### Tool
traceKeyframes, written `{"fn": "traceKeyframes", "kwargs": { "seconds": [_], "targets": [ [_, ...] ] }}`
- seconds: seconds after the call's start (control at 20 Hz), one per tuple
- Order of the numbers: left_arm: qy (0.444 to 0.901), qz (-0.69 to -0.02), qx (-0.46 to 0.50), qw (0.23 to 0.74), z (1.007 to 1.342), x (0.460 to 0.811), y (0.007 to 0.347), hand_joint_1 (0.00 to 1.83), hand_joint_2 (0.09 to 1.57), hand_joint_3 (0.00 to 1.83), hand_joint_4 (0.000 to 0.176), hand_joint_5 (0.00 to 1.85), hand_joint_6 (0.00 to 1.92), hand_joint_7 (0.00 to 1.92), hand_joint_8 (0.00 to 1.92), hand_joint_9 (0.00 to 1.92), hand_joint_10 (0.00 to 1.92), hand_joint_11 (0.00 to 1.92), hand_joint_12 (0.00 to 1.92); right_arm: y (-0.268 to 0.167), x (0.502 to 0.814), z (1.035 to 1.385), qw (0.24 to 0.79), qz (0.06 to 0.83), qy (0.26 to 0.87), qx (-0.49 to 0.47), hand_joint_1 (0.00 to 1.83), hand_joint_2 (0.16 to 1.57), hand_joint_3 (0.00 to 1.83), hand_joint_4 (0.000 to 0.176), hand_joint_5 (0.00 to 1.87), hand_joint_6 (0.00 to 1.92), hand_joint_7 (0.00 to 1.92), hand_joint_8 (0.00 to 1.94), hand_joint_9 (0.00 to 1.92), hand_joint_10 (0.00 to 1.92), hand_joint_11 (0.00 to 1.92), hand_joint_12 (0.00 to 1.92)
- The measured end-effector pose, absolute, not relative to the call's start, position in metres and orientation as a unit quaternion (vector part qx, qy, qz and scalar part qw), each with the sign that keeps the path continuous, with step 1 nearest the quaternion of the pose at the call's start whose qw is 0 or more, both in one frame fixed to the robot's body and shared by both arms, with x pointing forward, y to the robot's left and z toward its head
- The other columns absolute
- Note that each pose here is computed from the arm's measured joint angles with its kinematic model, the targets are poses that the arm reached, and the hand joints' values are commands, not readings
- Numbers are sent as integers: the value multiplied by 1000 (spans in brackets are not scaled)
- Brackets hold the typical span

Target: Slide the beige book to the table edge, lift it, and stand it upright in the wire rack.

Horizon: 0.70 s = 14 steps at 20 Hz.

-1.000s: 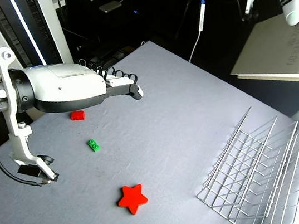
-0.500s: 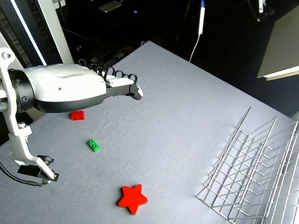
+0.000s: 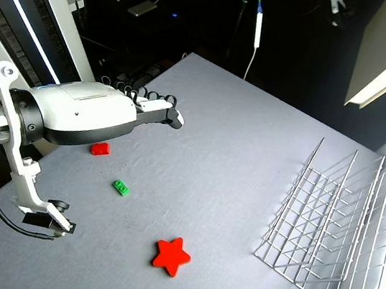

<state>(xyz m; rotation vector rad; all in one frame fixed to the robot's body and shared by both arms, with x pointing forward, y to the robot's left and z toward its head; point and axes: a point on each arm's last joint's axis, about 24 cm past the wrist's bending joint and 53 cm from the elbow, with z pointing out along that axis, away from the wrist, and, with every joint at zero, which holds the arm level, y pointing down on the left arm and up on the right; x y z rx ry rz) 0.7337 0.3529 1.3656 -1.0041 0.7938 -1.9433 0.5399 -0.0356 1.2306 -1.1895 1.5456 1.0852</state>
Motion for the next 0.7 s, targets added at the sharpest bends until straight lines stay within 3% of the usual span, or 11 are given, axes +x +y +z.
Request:
{"fn": "traceKeyframes", "kwargs": {
  "seconds": [0.25,0.35,0.6,0.7],
  "targets": [
    [302,-785,-383,381,1364,730,331,1323,1244,0,0,778,1186,652,1506,691,1590,607,1572,-36,537,1228,434,439,622,-482,163,1077,2,0,232,0,258,0,265,0,0,733],
    [294,-792,-382,375,1362,731,325,1331,1227,0,0,805,1138,674,1475,731,1542,668,1524,-35,536,1228,433,440,621,-482,154,1078,1,0,246,3,263,1,270,1,0,735],
    [277,-805,-383,358,1358,736,310,1319,1241,3,0,766,1206,657,1491,708,1580,620,1570,-35,536,1228,433,440,621,-483,156,1079,0,0,258,2,280,1,285,2,0,792],
    [276,-807,-388,350,1354,739,304,1331,1222,0,0,819,1125,685,1460,734,1537,648,1552,-35,536,1228,434,439,622,-482,140,1082,2,0,252,0,270,0,275,0,0,780]
  ]
}}
